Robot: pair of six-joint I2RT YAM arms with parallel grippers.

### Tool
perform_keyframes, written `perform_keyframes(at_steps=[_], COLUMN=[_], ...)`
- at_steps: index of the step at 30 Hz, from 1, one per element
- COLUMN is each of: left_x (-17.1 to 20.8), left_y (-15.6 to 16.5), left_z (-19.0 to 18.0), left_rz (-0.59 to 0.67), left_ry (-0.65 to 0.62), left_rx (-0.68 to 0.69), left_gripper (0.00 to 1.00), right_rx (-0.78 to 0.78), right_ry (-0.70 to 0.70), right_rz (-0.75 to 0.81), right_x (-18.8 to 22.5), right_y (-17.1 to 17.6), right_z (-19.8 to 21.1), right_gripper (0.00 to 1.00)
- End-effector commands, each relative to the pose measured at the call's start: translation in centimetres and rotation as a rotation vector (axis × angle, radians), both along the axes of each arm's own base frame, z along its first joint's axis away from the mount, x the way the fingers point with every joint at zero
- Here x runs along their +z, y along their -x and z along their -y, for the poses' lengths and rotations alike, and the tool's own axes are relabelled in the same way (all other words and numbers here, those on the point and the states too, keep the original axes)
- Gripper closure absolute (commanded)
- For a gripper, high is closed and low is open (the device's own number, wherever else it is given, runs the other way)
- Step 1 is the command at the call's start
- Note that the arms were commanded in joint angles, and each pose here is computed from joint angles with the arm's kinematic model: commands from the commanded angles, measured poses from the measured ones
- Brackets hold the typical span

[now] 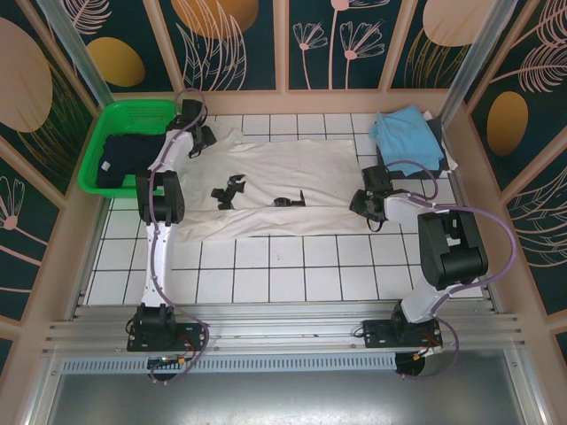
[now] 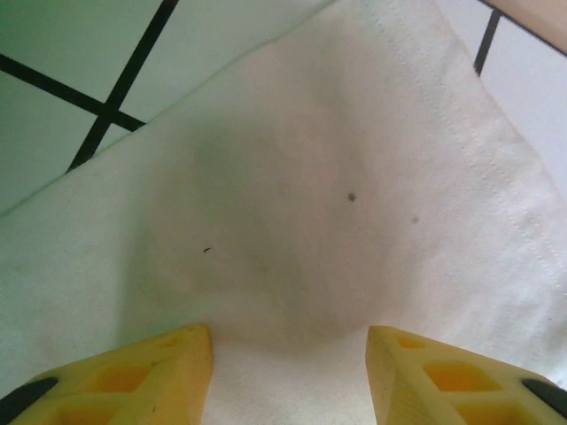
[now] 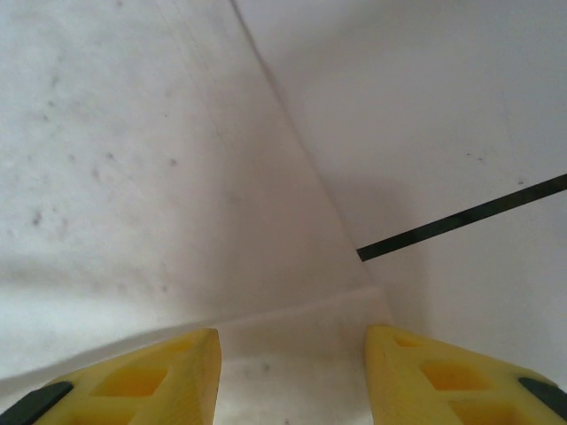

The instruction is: Fold and stack the t-shirts

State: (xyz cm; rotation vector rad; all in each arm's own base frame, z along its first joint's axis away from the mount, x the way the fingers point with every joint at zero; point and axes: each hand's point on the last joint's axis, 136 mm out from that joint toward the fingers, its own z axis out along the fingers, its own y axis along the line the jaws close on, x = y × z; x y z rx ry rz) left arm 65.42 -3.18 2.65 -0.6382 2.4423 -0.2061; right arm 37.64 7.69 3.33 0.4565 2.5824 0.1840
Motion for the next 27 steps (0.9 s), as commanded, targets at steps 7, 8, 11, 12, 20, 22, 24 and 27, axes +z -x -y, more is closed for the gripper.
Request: perform_keyframes(at_steps=[7, 8, 11, 12, 20, 22, 24, 27], left_x=[8.4, 9.0, 11.7, 12.6, 11.7, 9.6, 7.2, 4.5], left_y=[2.3, 2.8, 5.1, 6.1, 21.1, 26.2, 30.5, 34.2], left_z=[5.5, 6.0, 7.0, 7.1, 3.2, 0.7, -1.0, -2.0], left_rz=[0.083, 0.082, 0.105, 0.117, 0.068, 0.011, -0.050, -0.089], left_ry=[0.000, -0.001, -0.015, -0.016, -0.038, -0.079, -0.098, -0.083], left_rx=[-0.108, -0.116, -0.130, -0.130, -0.002, 0.095, 0.161, 0.207], left_gripper=[0.31, 0.25, 0.23, 0.22, 0.21, 0.21, 0.22, 0.24], right_rx=[0.125, 0.139, 0.171, 0.188, 0.160, 0.123, 0.110, 0.107], right_ry=[-0.046, -0.056, -0.078, -0.087, -0.005, 0.001, -0.017, -0.032], right_rz=[0.106, 0.099, 0.079, 0.073, 0.005, -0.042, -0.060, -0.076], right_x=[3.7, 3.5, 2.4, 2.0, -1.0, -2.1, -2.6, -2.9], right_y=[-0.5, -0.1, 1.6, 2.4, 6.0, 6.8, 7.4, 8.1], right_z=[-6.0, -6.6, -8.2, -8.8, -6.0, -4.2, -3.3, -2.7], right_gripper=[0.53, 0.53, 0.53, 0.53, 0.51, 0.51, 0.51, 0.51])
